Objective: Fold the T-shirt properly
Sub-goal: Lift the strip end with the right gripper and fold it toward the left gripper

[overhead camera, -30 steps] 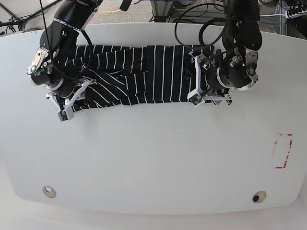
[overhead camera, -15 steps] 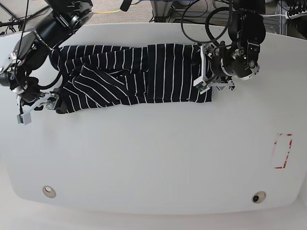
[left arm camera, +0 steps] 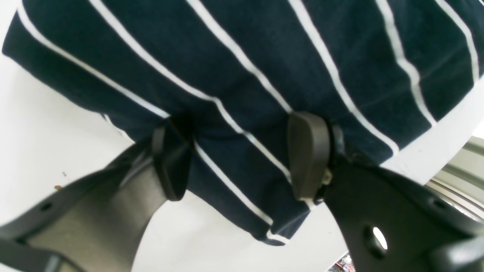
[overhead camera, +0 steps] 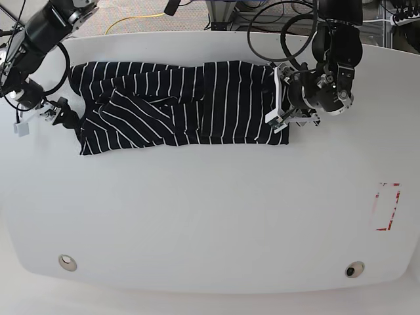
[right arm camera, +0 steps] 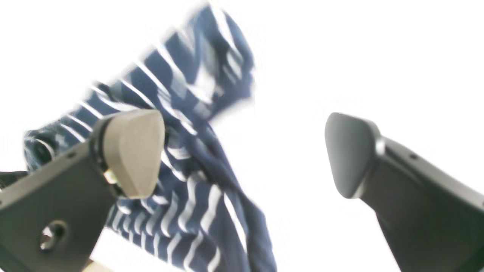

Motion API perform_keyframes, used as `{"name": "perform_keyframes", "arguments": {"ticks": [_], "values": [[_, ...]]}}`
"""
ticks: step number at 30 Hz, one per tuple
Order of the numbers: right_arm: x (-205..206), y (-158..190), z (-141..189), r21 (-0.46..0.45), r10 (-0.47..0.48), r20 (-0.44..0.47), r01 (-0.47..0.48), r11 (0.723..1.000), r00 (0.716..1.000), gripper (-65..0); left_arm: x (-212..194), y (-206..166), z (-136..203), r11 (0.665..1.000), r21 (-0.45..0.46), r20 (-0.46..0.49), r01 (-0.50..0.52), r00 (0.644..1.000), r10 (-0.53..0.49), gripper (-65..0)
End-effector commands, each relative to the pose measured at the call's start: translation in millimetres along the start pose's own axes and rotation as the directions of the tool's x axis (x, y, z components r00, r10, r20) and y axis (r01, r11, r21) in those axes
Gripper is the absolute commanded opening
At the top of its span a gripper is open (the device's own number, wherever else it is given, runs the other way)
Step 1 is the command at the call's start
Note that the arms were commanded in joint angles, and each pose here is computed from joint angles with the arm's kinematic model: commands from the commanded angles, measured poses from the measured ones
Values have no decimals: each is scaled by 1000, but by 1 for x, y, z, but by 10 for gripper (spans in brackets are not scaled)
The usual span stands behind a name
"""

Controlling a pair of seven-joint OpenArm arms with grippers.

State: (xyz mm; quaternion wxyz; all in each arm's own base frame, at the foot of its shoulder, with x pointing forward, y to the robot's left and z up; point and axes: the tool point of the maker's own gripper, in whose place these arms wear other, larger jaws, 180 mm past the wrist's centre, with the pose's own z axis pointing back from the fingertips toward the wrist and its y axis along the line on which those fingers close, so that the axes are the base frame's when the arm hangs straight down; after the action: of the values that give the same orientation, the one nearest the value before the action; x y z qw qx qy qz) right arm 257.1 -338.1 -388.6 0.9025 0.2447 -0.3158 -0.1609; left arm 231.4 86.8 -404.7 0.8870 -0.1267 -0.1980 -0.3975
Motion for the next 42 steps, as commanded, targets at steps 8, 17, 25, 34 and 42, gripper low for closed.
{"name": "perform_keyframes", "arguments": {"ticks": [8,17,25,34,42], "values": [[-39,34,-28,88,-4,-45,8,996,999,0,4,15,9,999,38,30,-28,999,27,-285],[-48,86,-40,141,120,-31,-114,983,992,-17,-1,27,14,996,66,37,-68,997,65,-285],[-64,81,-38,136,104,-59,-95,986,993,-119,9,27,14,992,69,64,-101,993,97,-283],[-78,75,-35,122,92,-88,-81,989,992,-277,16,24,11,990,60,85,-130,989,125,-283],[-78,73,-32,115,97,-91,-86,990,991,-648,16,23,11,990,59,85,-131,988,126,-283]]}}
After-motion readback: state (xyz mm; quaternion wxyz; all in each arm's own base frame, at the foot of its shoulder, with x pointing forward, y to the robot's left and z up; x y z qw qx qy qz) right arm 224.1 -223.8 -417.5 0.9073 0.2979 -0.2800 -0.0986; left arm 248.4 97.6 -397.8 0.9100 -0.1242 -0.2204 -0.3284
